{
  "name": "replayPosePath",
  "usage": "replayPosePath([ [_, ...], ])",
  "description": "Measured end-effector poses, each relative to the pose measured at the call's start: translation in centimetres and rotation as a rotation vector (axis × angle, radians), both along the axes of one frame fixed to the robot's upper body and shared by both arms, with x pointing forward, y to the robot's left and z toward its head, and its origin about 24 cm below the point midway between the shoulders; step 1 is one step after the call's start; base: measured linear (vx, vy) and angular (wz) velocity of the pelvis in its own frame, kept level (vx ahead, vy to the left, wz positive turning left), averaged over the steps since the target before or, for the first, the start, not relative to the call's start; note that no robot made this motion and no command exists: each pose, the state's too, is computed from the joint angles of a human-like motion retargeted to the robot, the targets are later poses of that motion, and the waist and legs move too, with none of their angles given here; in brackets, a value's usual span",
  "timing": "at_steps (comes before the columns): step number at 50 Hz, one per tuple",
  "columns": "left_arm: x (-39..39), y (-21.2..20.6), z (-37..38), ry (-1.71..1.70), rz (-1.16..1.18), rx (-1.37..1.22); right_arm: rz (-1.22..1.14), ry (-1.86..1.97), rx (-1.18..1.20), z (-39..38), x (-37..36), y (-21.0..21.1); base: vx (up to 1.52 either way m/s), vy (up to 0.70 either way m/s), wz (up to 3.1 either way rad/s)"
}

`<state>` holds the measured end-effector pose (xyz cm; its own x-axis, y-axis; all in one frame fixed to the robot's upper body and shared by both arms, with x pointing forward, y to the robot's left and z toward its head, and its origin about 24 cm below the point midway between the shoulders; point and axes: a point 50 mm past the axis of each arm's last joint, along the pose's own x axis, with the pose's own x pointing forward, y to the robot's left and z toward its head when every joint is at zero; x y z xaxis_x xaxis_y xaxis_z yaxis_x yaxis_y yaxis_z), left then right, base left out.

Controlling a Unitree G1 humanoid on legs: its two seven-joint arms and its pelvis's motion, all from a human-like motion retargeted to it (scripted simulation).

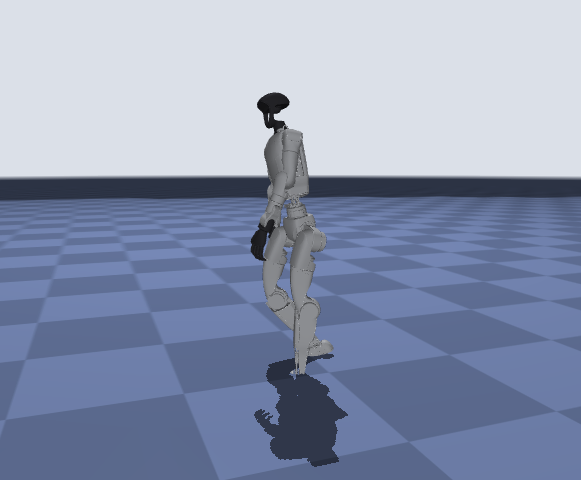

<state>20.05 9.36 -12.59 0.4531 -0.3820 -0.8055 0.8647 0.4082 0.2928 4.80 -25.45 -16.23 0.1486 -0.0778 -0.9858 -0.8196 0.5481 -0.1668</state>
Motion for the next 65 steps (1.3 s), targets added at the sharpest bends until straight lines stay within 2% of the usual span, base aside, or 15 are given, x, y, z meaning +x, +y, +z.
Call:
replayPosePath([
  [46,-0.7,-0.6,0.2,-0.041,-0.244,0.042,0.199,0.162,0.084,-0.2,-3.2,0.9,0.0,0.01,0.09],
  [65,-1.9,1.5,-0.5,-0.006,-0.388,0.149,0.24,0.138,0.159,-0.2,-0.8,2.5,0.0,0.0,0.0],
])
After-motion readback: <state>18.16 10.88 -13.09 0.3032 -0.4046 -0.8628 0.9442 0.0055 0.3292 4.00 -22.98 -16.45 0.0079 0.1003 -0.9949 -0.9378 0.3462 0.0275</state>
